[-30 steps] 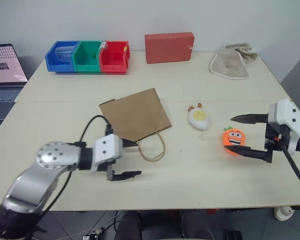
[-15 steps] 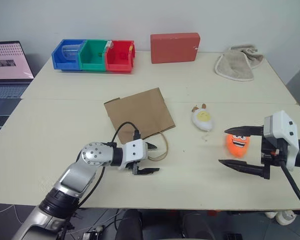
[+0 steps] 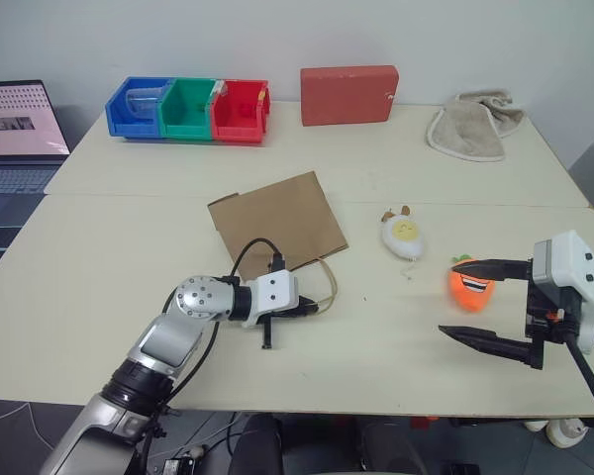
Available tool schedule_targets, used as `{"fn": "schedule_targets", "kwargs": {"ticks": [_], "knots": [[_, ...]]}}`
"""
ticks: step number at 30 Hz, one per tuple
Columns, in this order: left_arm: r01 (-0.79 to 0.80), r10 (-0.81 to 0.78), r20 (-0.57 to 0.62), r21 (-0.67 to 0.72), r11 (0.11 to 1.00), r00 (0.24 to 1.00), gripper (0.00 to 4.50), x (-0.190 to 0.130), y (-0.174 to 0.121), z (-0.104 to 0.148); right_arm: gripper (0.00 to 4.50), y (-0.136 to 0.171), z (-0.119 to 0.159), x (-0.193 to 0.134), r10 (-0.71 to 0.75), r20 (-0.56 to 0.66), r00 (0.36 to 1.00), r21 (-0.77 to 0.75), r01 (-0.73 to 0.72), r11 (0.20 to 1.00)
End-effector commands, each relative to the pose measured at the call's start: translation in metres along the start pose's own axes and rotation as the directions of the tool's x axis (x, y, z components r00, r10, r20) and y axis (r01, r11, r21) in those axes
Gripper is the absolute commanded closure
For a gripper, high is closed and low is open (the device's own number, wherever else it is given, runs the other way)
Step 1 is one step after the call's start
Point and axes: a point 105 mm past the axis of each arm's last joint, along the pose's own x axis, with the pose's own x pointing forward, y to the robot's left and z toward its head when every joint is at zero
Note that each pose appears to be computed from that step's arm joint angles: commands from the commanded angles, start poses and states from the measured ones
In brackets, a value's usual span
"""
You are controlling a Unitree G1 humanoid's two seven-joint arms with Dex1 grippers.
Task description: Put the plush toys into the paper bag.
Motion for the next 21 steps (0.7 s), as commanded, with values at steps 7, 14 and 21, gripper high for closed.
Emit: {"fn": "schedule_targets", "kwargs": {"ticks": [7,14,21], "knots": [[0.054,-0.034,0.153,-0.126,0.991,0.988,4.48,-0.041,0.023,0.057,0.00,0.012,0.008,0.037,-0.021,0.112,0.993,0.018,0.019,1.000],[0.125,-0.032,0.296,-0.299,0.946,0.955,4.50,-0.068,0.046,0.092,2.08,0.002,0.003,0.110,-0.044,0.180,0.983,0.019,0.041,0.999],[0.134,-0.013,0.338,-0.337,0.932,0.941,4.50,-0.068,0.051,0.107,4.47,-0.017,0.009,0.173,-0.119,0.252,0.960,0.000,0.123,0.992]]}}
